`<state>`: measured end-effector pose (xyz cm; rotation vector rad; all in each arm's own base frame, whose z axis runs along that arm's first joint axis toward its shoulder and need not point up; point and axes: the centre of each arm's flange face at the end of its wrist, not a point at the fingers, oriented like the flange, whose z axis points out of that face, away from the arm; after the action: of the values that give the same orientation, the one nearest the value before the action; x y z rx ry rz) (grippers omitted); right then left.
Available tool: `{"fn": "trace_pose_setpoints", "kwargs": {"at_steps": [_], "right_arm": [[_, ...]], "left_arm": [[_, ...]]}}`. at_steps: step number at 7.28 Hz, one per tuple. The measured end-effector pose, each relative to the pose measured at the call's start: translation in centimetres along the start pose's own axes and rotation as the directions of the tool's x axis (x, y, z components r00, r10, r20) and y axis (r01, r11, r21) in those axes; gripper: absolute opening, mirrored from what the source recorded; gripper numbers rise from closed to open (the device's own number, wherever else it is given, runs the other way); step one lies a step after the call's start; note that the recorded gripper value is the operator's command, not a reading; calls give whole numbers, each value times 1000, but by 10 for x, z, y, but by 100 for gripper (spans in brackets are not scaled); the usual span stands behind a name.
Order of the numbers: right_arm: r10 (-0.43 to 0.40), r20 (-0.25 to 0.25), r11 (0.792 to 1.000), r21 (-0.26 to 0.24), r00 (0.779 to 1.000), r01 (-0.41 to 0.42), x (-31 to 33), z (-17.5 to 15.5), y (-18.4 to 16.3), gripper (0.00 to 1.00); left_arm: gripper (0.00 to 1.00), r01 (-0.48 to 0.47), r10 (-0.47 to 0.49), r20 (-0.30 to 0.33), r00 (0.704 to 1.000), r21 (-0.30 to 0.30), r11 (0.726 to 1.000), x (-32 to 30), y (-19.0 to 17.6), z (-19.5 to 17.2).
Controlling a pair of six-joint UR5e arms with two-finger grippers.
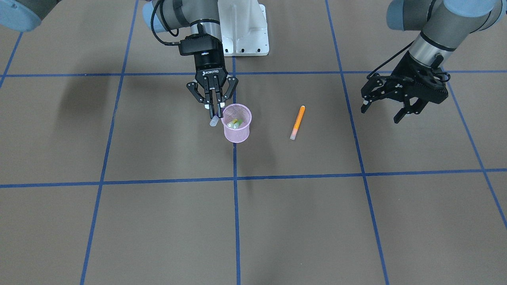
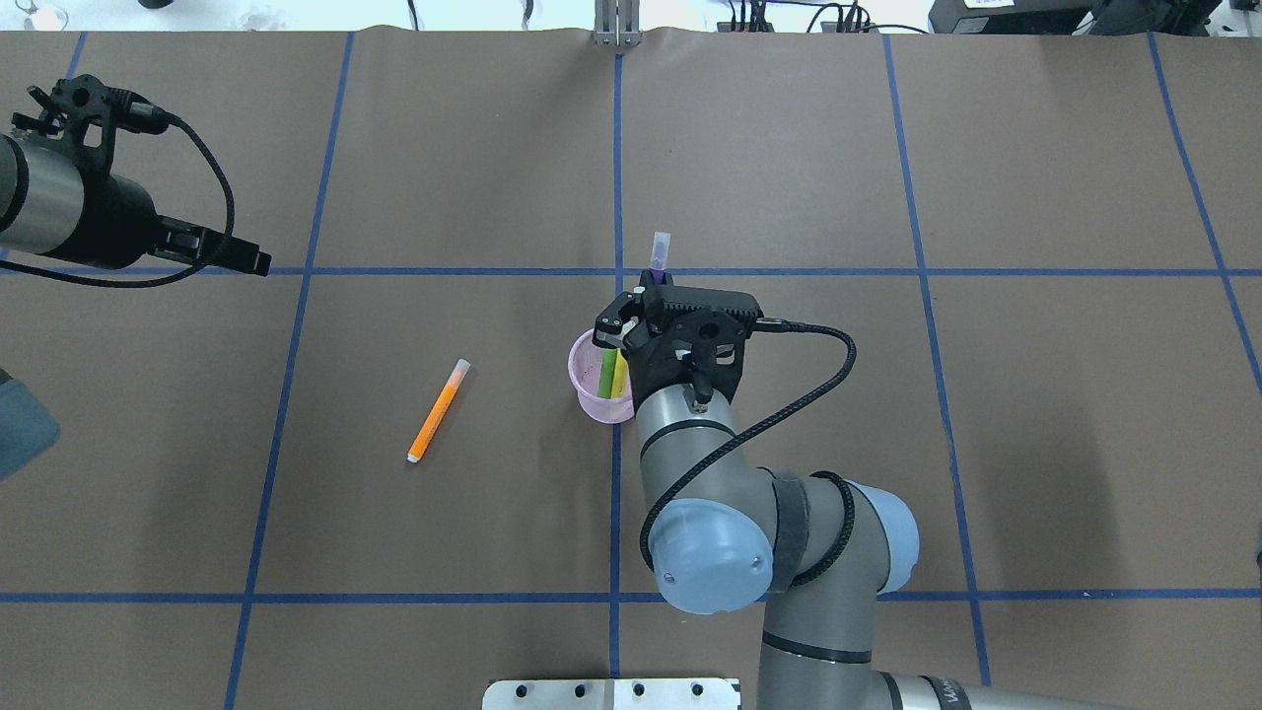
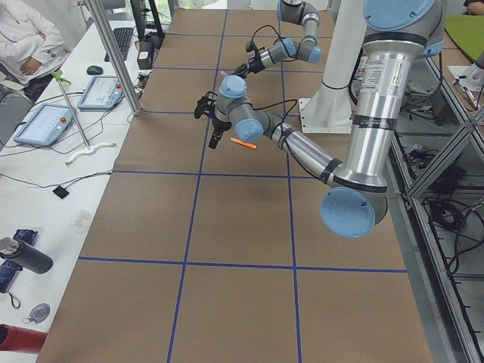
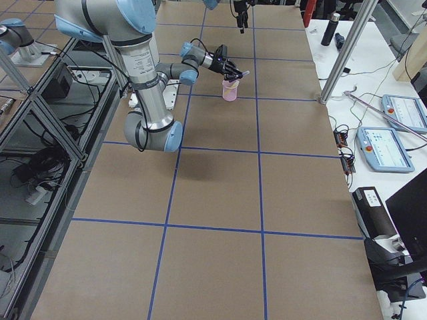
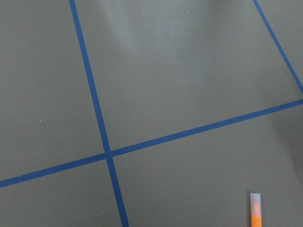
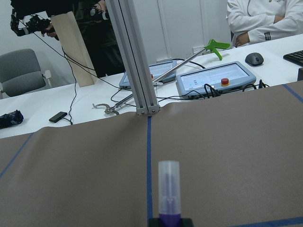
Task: Collect pens into pen holder
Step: 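Carry the purple marker with the right gripper over the cup, then lower the purple marker into the cup and open the right gripper, then withdraw the right gripper while the left gripper moves over the orange marker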
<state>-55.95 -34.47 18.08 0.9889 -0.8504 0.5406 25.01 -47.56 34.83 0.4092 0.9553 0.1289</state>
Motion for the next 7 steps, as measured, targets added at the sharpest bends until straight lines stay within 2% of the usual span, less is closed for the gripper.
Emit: {"fn": "trace_pose_setpoints", "kwargs": {"at_steps": [1,3,6,7], "right_arm": [[-9,-4,1000,7,1000,9,-7,2,8,0],[-22,-11,1000,15,1000,22,-14,5,18,98],[-16,-4,1000,14,1000,16,-15,2,16,99],[5,10,1000,-6,1000,-5,-17,-1,4,99]], "left_arm": [[99,0,0,0,1000,0,1000,0,-1,1],[99,0,0,0,1000,0,1000,0,-1,1],[100,0,0,-2,1000,2,1000,1,-2,1],[100,-3,3,-7,1000,4,1000,6,-4,1]]}}
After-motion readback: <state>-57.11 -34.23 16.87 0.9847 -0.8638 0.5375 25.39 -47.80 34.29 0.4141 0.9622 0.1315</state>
